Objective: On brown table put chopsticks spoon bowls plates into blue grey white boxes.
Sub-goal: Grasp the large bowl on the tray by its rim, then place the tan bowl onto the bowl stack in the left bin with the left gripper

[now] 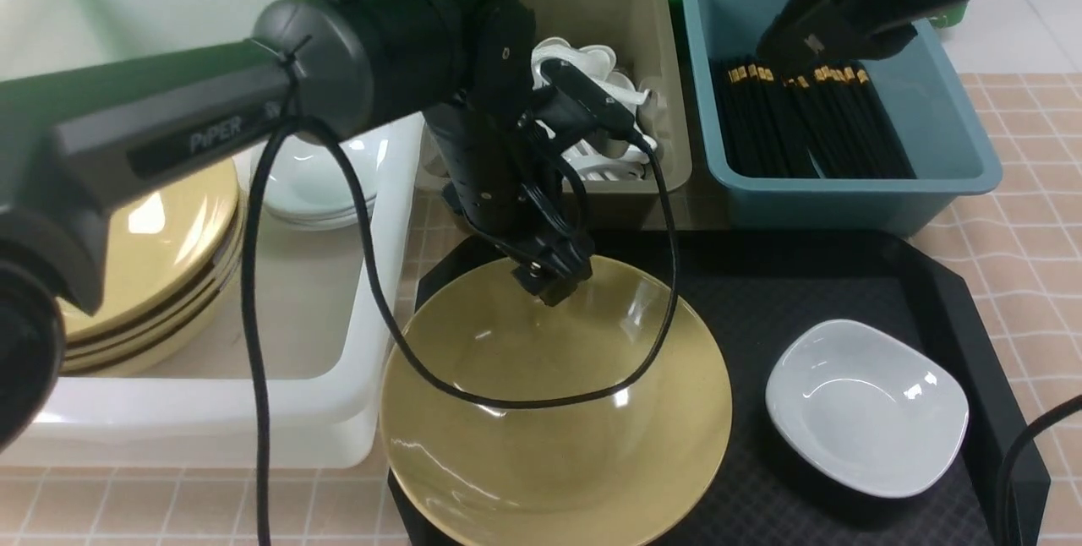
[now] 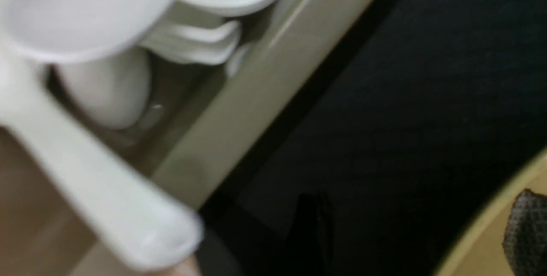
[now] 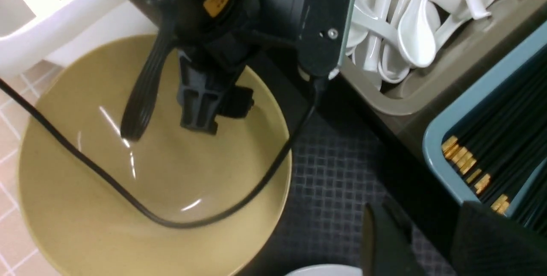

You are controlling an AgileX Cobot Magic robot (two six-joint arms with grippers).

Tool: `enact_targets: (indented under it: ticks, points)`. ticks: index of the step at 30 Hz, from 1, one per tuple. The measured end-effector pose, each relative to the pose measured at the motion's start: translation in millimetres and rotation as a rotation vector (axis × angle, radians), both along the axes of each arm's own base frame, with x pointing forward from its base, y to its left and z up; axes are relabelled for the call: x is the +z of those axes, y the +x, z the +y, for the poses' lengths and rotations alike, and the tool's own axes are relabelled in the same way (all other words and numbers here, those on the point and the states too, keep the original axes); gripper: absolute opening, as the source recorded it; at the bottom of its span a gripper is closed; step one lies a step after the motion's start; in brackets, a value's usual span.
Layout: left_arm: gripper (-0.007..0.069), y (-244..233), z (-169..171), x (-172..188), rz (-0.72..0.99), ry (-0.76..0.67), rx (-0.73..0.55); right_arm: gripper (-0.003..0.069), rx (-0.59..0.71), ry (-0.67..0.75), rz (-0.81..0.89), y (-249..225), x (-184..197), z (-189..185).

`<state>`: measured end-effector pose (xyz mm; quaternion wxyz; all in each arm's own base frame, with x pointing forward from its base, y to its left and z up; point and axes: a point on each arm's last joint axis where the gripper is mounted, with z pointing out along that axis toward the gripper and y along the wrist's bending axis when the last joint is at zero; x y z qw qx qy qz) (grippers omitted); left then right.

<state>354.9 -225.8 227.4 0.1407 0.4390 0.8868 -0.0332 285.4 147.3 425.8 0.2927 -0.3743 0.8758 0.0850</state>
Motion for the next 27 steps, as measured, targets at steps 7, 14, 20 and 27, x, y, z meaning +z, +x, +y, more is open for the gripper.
enact_targets:
  ticks: [7, 14, 20, 27]
  points:
    - [0.0329, -4, -9, -17, 0.105, -0.048, -0.057, 0.0257, -0.001, -0.006, 0.013, 4, -5, 2]
    - [0.007, -11, -10, -9, 0.2, -0.051, -0.068, 0.0257, -0.004, -0.012, 0.032, 10, -12, 5]
    - [0.0006, -11, -15, 27, 0.195, -0.115, -0.073, 0.0232, 0.019, -0.009, 0.031, 7, -11, 14]
    - [0.0008, -16, 35, 108, 0.049, -0.28, 0.025, 0.0113, 0.199, 0.025, -0.056, -27, 15, 60]
